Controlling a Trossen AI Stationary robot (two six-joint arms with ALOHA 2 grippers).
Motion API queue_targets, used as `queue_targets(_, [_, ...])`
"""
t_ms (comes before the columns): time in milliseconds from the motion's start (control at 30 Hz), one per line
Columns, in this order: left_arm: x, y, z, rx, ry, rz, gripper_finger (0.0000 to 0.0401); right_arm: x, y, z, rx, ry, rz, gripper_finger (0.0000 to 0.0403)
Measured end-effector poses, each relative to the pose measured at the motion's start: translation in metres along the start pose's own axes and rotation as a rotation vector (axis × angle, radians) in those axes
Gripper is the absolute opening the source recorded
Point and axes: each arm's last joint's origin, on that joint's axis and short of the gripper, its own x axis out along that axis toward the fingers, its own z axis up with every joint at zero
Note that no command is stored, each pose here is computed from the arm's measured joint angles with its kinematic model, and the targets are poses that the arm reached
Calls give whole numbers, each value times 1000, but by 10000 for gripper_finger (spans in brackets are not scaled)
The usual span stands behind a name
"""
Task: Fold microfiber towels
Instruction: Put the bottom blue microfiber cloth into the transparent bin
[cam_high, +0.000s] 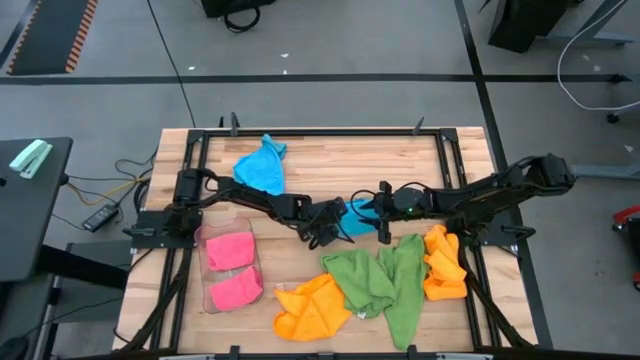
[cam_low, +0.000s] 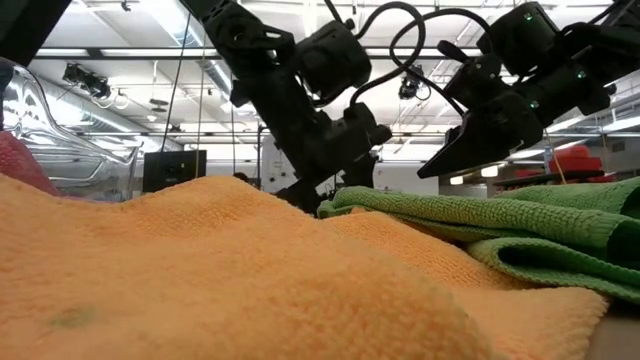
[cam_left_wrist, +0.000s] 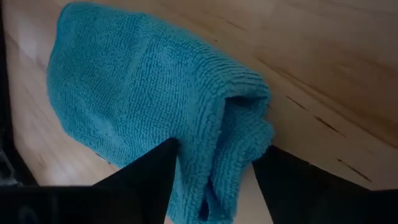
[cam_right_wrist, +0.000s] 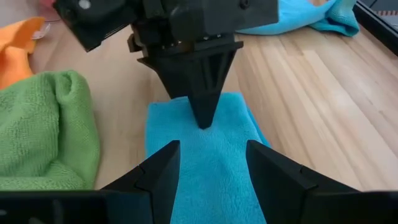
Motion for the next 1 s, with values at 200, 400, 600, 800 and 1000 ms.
queue_targets(200, [1, -1, -1, 4, 4, -10, 176, 0, 1, 1, 2, -9, 4, 193])
queue_targets(400, [3, -4, -2, -120, 13, -32, 76, 0, 1, 1, 7, -11, 4, 193])
queue_targets(600, [3, -5, -2, -243, 19, -37, 20, 0, 1, 3, 15, -31, 4, 193])
queue_targets(800, [-16, -3, 1, -256, 24, -60, 13, -1, 5, 3, 18, -28, 84, 193])
queue_targets(1000, [-36, 10, -7, -385, -39, -76, 14, -3, 33, 1, -178, -41, 37, 193])
